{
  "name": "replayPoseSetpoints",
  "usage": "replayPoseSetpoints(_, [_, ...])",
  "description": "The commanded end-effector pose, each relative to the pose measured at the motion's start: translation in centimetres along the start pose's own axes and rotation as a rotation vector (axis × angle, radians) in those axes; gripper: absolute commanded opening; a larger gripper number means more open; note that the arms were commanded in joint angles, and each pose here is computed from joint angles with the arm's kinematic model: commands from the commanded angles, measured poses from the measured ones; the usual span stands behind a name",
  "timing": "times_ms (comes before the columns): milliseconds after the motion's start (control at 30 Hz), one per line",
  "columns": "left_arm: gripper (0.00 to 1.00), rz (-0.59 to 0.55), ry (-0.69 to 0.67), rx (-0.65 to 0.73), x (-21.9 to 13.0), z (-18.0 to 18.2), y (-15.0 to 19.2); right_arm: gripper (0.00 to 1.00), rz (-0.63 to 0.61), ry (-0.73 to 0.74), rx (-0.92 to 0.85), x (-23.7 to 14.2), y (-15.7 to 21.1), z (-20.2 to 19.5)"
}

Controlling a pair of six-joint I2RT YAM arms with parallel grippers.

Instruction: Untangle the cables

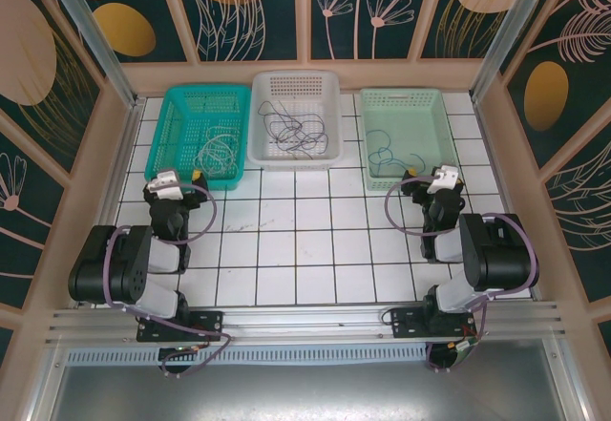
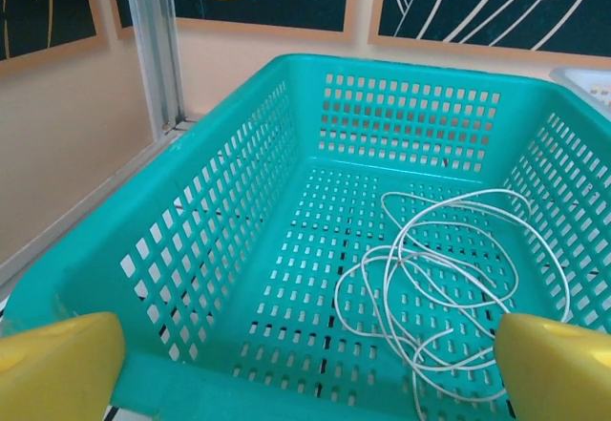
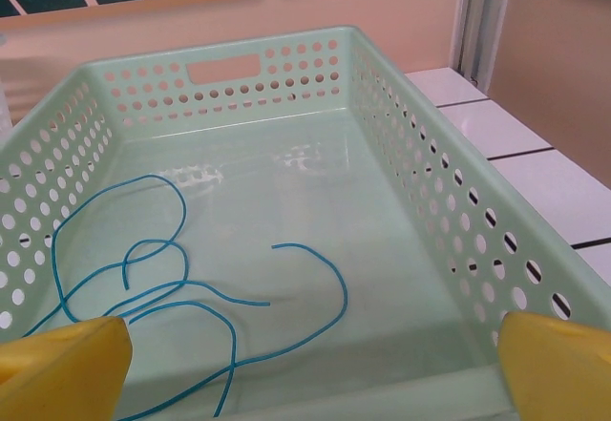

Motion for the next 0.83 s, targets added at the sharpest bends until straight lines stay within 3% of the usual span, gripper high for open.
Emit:
replayPoseSetpoints(0, [0.99, -0.006, 0.004, 0.02, 1.35, -0.38, -0.72, 0.99, -0.048, -0.01, 0.021, 0.3, -1.02, 0.0])
replayPoseSetpoints(800, [0.99, -0.003, 0.004, 0.022, 1.42, -0.39, -0.79, 0.99, -0.044, -0.02, 0.025, 0.44, -1.08, -0.03])
Point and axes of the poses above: each hand's point on the last joint's axis, 136 mm out from that joint toward the fingers, its own x axis out along the fingers, its own z axis along the line the jaws close on, y = z × x, the point moved 7 cm from there along -x, back along the fingers, and after that the axes turned 2 degrees about -x, right-handed, at the moved point
